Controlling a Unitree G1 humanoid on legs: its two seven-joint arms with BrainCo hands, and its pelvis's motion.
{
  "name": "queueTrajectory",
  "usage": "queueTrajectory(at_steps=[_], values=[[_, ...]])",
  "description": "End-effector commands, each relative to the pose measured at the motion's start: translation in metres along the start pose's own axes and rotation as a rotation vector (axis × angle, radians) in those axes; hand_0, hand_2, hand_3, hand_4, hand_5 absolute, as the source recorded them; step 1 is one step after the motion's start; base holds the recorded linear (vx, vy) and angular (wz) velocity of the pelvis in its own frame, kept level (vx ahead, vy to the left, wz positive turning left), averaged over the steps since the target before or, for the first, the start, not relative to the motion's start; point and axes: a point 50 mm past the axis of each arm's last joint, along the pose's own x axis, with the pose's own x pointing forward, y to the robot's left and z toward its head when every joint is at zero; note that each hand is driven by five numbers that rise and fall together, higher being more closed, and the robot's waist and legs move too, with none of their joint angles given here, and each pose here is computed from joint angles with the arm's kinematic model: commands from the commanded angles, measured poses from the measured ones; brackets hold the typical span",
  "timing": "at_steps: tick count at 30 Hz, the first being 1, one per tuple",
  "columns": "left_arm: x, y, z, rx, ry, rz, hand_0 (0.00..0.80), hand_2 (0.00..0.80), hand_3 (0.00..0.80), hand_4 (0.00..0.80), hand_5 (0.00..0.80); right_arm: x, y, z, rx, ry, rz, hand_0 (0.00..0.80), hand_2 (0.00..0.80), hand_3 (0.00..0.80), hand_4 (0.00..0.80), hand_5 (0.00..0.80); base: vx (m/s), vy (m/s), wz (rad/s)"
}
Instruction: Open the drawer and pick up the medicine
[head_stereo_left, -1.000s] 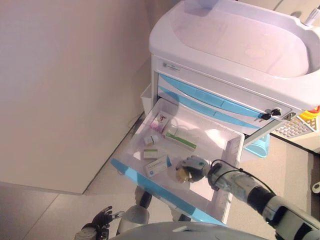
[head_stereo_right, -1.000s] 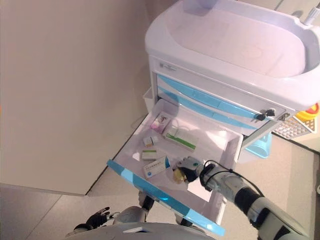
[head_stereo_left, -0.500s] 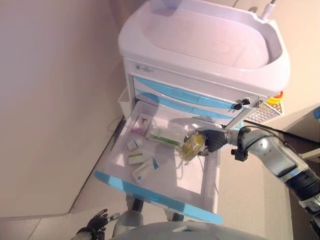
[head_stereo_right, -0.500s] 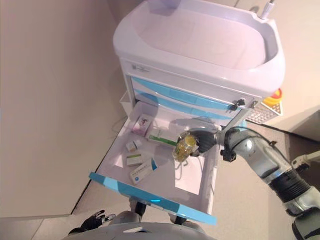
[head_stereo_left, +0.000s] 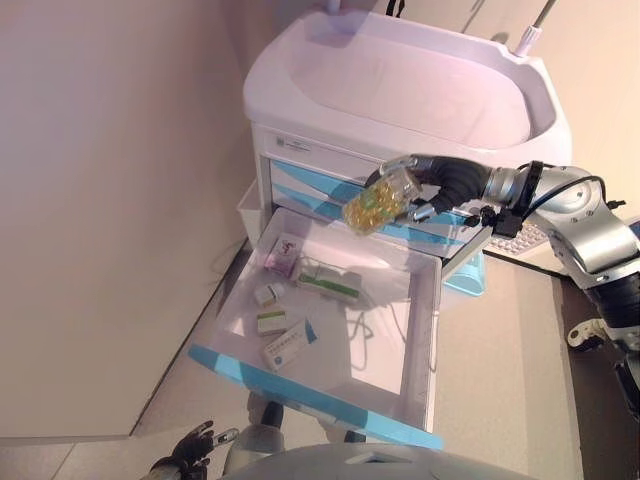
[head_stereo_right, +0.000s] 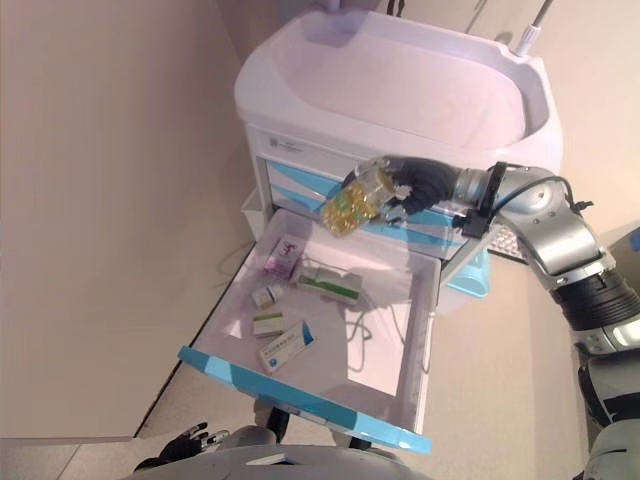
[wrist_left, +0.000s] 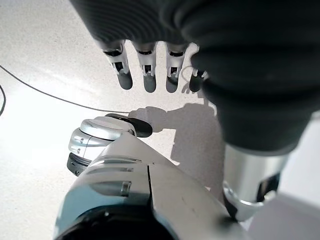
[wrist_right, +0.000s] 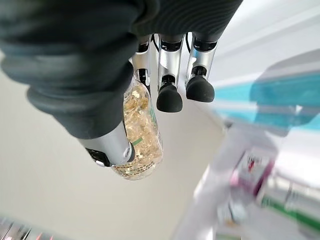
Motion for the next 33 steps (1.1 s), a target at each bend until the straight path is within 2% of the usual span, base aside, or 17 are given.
queueTrajectory(at_steps=[1,11,17,24,29,33], values=[[-0.006,0.011,-0.019,0.004,0.070,0.018,0.000,0.000,0.000,0.000,0.000,-0.013,-0.041,0.020,-0.035,-0.070,-0.205,0.800,0.800,0.800,0.800,0.800,0.037,0.029,0.03],[-0.007,0.012,-0.021,0.020,0.089,0.012,0.000,0.000,0.000,0.000,0.000,-0.046,-0.104,0.001,-0.027,0.131,-0.510,0.800,0.800,0.800,0.800,0.800,0.044,0.038,0.07],[-0.008,0.016,-0.020,0.033,0.104,0.017,0.000,0.000,0.000,0.000,0.000,-0.059,-0.131,-0.002,-0.056,0.285,-0.631,0.800,0.800,0.800,0.800,0.800,0.037,0.017,0.16],[-0.008,0.016,-0.022,0.023,0.111,0.023,0.000,0.000,0.000,0.000,0.000,-0.074,-0.151,-0.012,-0.107,0.551,-0.659,0.800,0.800,0.800,0.800,0.800,0.042,0.032,0.11],[-0.010,0.023,-0.023,0.043,0.124,0.036,0.000,0.000,0.000,0.000,0.000,-0.090,-0.161,-0.013,-0.258,0.794,-0.629,0.800,0.800,0.800,0.800,0.800,0.036,0.003,0.09],[-0.011,0.025,-0.024,0.039,0.129,0.043,0.000,0.000,0.000,0.000,0.000,-0.089,-0.166,-0.009,-0.315,0.874,-0.595,0.800,0.800,0.800,0.800,0.800,0.036,0.004,0.13]])
